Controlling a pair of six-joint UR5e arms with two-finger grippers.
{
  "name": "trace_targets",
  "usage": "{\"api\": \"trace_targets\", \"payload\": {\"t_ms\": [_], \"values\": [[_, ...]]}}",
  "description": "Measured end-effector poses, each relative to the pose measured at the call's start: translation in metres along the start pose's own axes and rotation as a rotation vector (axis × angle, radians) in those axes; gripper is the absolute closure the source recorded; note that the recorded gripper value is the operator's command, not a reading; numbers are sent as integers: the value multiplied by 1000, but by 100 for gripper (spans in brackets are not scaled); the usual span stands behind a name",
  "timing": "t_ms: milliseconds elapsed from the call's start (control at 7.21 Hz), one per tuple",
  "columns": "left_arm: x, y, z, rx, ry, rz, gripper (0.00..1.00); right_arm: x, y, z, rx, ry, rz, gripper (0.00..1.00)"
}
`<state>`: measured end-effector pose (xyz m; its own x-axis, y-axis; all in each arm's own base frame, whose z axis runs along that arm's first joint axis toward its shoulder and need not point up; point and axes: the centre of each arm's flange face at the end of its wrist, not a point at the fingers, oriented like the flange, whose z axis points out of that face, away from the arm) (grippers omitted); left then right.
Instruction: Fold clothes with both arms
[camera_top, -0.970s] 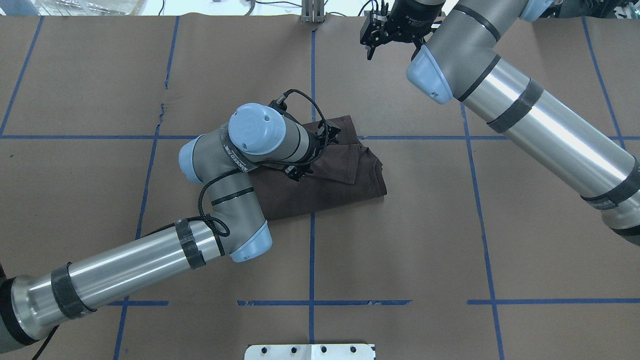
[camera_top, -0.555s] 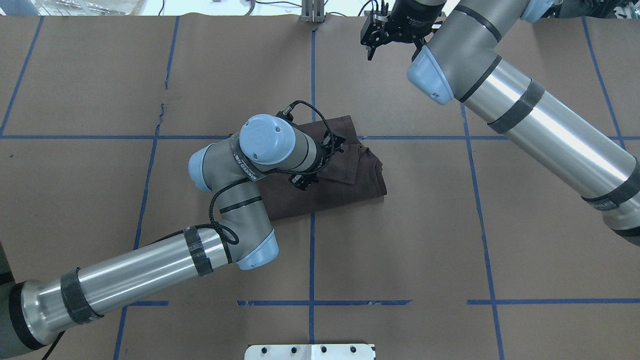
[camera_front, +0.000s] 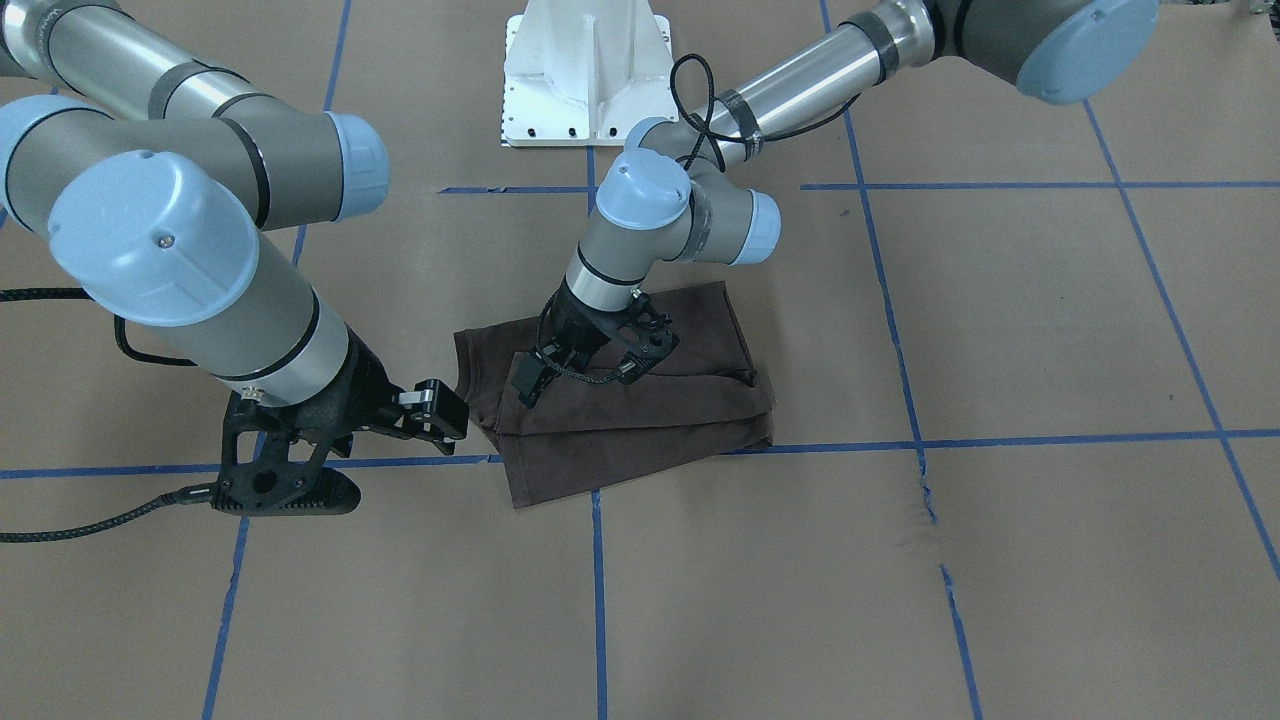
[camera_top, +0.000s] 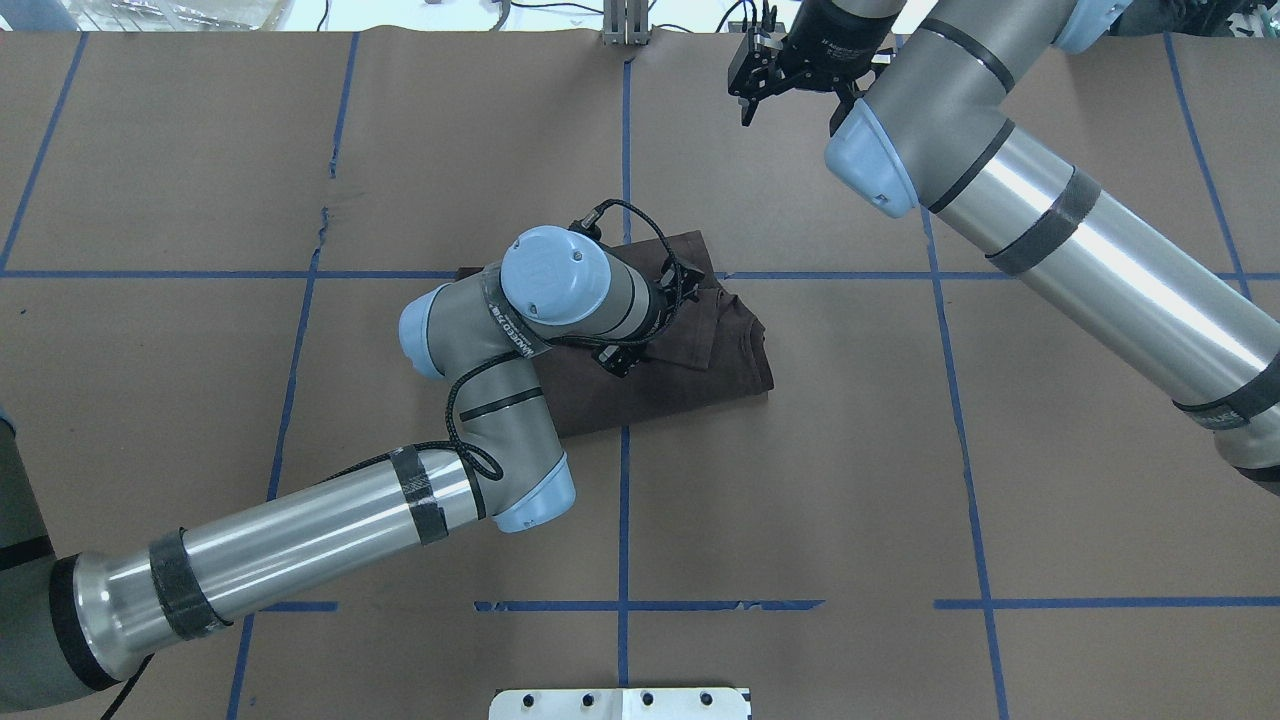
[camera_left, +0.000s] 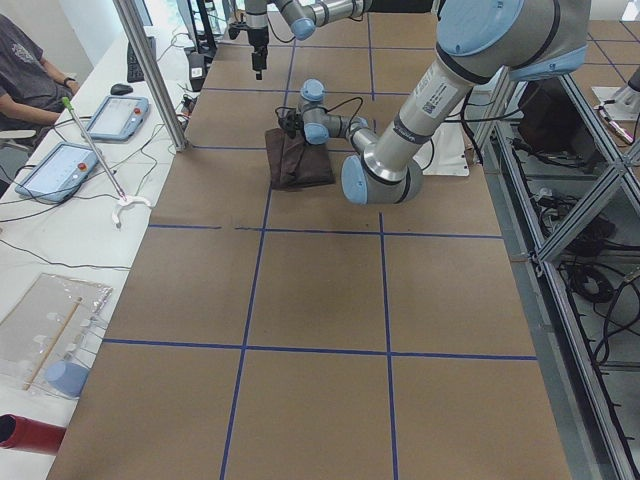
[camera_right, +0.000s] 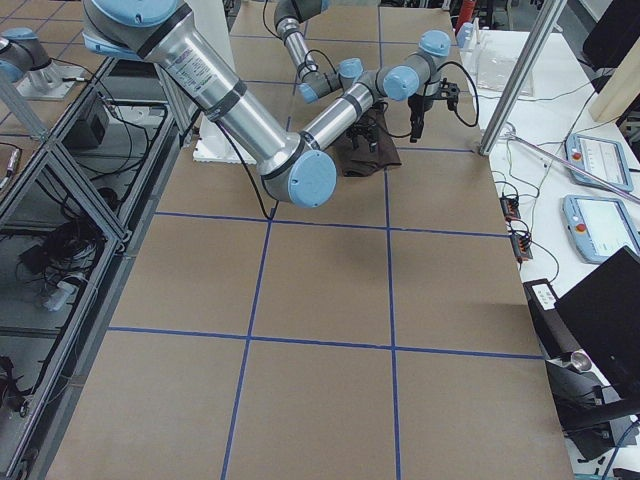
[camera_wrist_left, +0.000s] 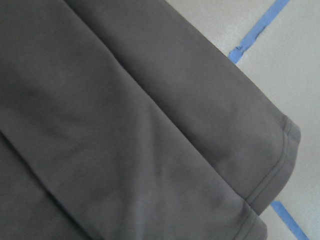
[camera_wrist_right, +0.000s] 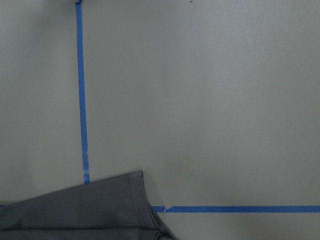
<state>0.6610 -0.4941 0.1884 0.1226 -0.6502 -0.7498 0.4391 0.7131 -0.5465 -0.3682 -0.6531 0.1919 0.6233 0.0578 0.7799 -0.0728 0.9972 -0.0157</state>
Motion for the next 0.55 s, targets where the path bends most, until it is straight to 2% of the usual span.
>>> {"api": "trace_targets", "payload": {"t_ms": [555], "values": [[4,-7,2,13,25,10,0,6,5,0,2,-2,-2,0]]}}
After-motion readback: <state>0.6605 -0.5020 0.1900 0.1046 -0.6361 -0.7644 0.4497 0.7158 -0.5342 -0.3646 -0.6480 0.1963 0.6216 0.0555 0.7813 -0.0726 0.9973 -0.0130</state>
